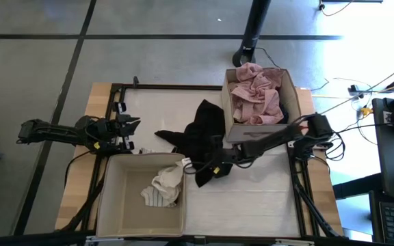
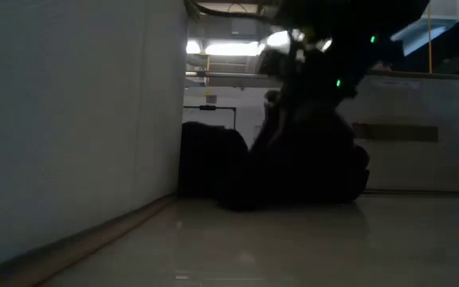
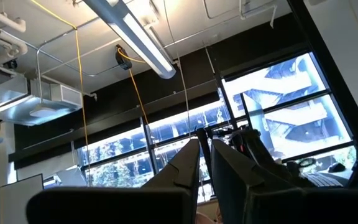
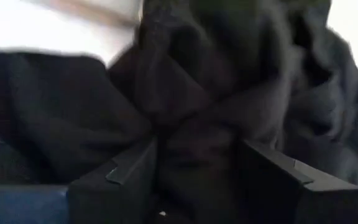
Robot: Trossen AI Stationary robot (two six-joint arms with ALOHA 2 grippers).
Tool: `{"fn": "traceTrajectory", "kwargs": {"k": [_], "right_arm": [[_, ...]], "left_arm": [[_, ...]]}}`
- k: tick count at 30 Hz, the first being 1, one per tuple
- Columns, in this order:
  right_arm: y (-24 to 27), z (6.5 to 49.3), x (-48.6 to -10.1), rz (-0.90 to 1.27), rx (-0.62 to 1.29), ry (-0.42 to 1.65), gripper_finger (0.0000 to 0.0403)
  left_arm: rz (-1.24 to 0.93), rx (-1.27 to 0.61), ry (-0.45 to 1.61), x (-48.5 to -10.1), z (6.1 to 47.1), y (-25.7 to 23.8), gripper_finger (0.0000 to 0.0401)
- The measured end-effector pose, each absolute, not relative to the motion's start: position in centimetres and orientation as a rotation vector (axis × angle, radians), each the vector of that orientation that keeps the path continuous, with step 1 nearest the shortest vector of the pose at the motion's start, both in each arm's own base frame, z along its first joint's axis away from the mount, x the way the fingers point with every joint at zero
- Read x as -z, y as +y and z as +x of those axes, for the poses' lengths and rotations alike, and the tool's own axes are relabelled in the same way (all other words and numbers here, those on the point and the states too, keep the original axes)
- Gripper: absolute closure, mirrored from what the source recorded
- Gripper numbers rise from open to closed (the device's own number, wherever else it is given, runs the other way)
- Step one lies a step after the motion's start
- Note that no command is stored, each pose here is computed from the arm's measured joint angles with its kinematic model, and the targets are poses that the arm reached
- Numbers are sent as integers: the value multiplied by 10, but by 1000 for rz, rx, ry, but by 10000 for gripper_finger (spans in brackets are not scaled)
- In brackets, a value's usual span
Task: Sort clothes
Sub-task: Put the black stocking into the left laundry organizer
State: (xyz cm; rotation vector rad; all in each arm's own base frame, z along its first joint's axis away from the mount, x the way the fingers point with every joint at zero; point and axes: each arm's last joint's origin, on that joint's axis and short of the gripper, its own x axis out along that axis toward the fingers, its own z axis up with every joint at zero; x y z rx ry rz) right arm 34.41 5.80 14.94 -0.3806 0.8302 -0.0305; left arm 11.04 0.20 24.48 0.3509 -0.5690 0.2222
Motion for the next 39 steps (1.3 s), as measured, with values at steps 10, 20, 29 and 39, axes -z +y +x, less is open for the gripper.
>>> {"fn": "traceTrajectory", "kwargs": {"k": [10,20,29,39], "right_arm": [[56,348,-111,-412,38,954,229],[55,347,-112,-568,-17,964,376],[57,333,-157,-725,67,894,375],[50,308,-245,-803,216,658,375]], "left_arm": [[349,-222,-570,-245,110,2,370],[349,-222,-570,-245,110,2,370],[349,-222,-569,-245,110,2,370],[348,-222,-571,-245,110,2,370]]}}
